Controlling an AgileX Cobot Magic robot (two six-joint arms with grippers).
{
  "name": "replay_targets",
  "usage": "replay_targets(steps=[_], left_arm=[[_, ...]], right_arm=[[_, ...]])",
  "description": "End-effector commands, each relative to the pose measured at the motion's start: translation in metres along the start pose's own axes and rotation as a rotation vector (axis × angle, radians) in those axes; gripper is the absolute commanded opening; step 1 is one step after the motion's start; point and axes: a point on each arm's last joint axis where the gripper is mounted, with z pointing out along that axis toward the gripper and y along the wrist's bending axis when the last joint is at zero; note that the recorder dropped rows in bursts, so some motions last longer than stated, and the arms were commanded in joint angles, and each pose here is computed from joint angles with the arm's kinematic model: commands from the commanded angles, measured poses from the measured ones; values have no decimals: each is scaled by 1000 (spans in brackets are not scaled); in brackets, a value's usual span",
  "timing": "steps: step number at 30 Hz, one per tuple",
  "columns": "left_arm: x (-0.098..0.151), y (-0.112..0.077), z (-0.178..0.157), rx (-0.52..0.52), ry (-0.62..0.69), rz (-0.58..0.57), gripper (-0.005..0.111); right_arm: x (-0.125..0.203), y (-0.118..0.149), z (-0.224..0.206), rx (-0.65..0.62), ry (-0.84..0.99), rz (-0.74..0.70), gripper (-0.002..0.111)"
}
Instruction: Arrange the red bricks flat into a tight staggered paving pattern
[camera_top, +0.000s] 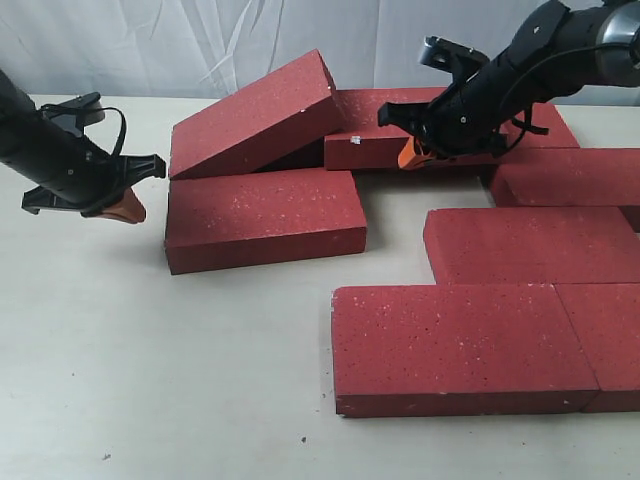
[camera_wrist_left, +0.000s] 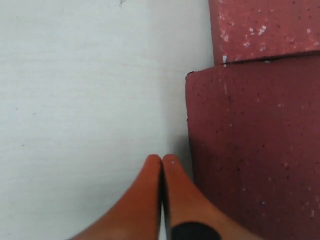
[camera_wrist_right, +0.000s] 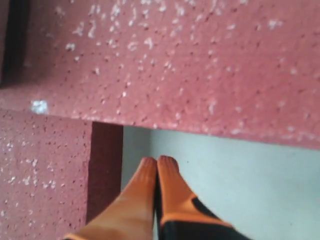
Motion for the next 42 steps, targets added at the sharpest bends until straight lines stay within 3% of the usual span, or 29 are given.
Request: replay_targets(steps=[1, 18, 30, 36, 42], left_arm=[[-4, -2, -3, 8, -35, -19, 0], [-6, -2, -3, 9, -59, -34, 0], [-6, -2, -3, 9, -59, -34, 0], [-5, -2, -2, 13, -48, -34, 0], [-2, -1, -2, 5, -21, -5, 0]], right_arm=[[-7, -4, 4, 28, -70, 14, -1], [-11, -11, 19, 33, -144, 92, -1], [-10, 15, 31, 30, -202, 39, -1], [-11, 14, 30, 34, -211, 39, -1], [-2, 17, 31, 4, -110, 35, -1]])
